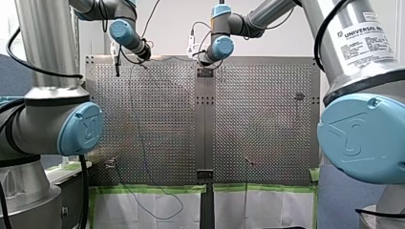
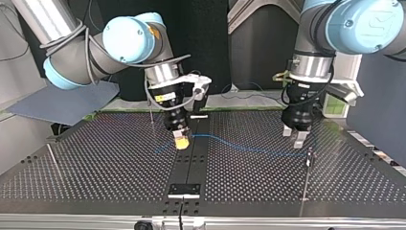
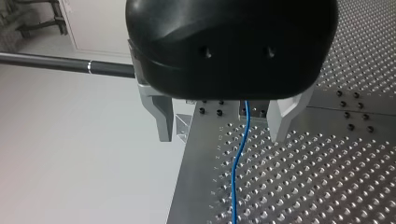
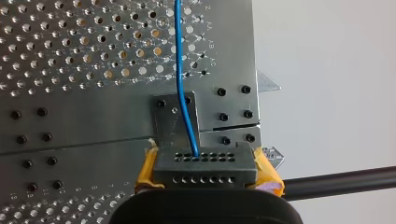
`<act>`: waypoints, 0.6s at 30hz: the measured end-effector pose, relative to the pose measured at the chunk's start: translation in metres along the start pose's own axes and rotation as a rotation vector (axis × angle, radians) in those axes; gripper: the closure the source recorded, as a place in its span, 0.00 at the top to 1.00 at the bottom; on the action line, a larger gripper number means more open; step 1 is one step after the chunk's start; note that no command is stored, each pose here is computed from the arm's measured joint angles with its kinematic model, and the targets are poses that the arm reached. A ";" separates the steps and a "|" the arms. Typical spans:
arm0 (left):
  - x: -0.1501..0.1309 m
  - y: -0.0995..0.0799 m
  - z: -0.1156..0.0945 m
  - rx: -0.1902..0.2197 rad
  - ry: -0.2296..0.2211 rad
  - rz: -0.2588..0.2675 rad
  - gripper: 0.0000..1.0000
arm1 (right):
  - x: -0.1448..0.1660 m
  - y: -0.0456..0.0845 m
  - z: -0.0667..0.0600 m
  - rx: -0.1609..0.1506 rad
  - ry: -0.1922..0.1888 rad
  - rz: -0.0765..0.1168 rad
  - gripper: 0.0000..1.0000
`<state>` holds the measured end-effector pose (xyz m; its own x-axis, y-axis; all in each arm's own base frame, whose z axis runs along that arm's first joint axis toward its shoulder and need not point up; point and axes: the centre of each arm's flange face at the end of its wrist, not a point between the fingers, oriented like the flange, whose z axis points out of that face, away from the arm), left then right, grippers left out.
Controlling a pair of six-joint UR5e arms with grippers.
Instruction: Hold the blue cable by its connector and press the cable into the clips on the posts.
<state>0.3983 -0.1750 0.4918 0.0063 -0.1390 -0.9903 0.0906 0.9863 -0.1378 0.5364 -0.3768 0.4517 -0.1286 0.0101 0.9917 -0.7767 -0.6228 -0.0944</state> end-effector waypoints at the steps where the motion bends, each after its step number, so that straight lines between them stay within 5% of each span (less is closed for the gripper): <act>1: 0.000 -0.002 0.003 0.001 0.001 0.000 1.00 | 0.000 0.000 0.000 0.000 0.000 0.000 0.00; 18: 0.020 -0.007 0.057 -0.053 0.016 0.013 1.00 | -0.001 0.001 0.001 -0.001 -0.001 0.000 0.00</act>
<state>0.4545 -0.1895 0.4740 -0.0092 -0.1249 -0.9921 0.0376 0.9914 -0.1252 0.5363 -0.3779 0.4507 -0.1280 0.0092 0.9917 -0.7770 -0.6223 -0.0945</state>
